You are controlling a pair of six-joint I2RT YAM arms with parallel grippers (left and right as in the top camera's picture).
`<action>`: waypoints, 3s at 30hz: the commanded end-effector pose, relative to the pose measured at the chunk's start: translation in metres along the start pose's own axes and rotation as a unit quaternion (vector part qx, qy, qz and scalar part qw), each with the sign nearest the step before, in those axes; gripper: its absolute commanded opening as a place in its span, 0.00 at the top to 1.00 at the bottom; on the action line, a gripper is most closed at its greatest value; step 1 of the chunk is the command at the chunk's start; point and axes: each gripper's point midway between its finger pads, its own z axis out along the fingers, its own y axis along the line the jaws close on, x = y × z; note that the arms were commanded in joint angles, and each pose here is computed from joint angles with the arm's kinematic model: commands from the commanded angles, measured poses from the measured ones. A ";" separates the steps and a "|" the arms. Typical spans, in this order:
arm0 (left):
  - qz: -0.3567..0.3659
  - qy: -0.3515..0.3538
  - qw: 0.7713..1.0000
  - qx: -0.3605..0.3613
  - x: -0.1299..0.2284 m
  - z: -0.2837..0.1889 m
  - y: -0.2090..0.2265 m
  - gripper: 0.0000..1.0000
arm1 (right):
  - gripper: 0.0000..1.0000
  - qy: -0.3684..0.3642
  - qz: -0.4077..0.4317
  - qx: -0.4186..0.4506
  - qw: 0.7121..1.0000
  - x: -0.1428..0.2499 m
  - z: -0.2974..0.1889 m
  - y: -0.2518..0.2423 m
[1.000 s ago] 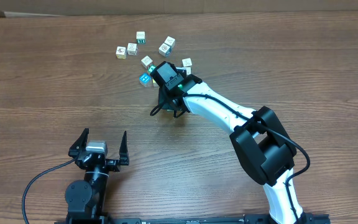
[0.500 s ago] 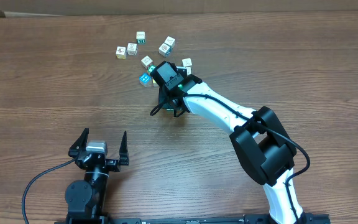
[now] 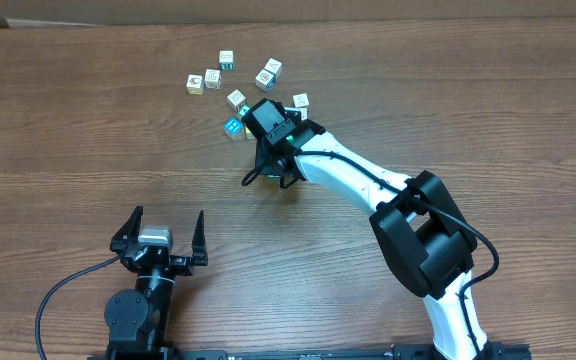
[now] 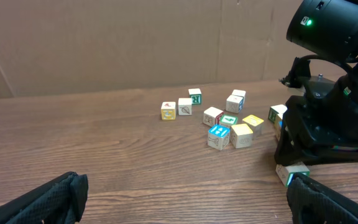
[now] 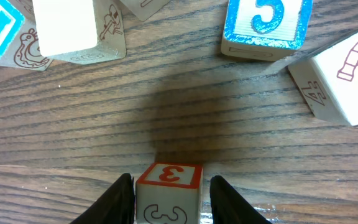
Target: Form a circle
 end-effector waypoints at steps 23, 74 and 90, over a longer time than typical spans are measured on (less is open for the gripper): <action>0.006 -0.003 1.000 -0.001 0.000 0.000 0.000 0.00 | 0.39 0.000 -0.022 0.002 1.000 0.003 0.008 0.001; 0.006 -0.003 1.000 -0.001 0.000 0.000 0.000 0.00 | 0.28 -0.056 -0.123 0.024 0.990 -0.149 0.022 -0.045; 0.006 -0.003 1.000 -0.001 0.000 0.000 0.000 0.01 | 0.46 -0.065 -0.122 0.024 0.990 -0.148 0.047 -0.050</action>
